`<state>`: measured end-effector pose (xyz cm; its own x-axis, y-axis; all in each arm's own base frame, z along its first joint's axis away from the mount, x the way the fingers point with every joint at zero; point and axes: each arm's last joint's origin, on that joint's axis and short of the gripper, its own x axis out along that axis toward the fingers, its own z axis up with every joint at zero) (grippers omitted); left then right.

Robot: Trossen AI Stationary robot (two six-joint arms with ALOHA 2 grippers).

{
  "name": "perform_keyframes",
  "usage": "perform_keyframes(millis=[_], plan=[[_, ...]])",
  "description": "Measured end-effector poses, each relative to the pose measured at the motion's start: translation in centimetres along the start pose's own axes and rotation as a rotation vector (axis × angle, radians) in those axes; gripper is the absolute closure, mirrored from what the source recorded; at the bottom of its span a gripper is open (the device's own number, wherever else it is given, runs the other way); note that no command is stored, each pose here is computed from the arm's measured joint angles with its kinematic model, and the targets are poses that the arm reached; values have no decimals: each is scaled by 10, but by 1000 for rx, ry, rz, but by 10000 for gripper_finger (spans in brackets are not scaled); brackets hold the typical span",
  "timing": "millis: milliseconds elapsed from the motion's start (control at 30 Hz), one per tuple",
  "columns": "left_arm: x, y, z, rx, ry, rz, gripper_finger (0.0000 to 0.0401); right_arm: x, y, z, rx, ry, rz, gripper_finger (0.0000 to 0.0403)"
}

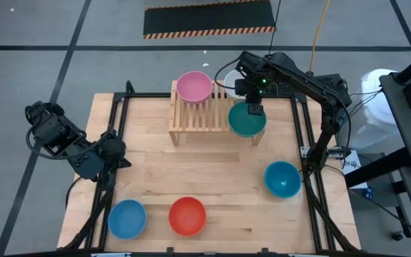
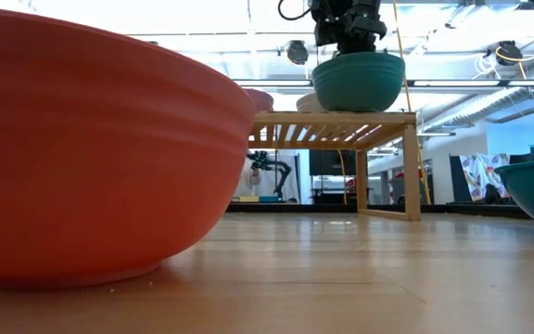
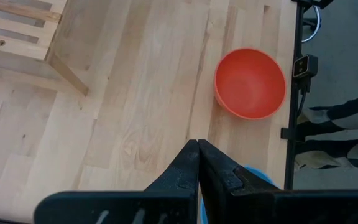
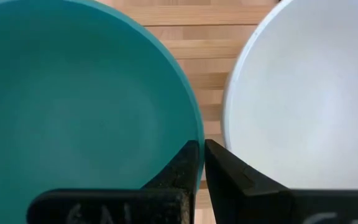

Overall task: Place and stack bowls onto a shelf
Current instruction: Put the green bowl on the shelf

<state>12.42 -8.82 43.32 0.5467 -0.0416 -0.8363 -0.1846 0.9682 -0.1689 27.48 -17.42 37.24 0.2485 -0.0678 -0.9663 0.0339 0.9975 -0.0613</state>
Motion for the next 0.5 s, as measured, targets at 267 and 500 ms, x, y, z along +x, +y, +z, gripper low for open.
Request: perform_keyframes(millis=[267,500], plan=[[0,0,0,-1,0,0,393,-14,8,-5,-17,-36,-17,378],[0,0,0,-3,0,0,393,-27,11,-10,-17,-75,-44,378]])
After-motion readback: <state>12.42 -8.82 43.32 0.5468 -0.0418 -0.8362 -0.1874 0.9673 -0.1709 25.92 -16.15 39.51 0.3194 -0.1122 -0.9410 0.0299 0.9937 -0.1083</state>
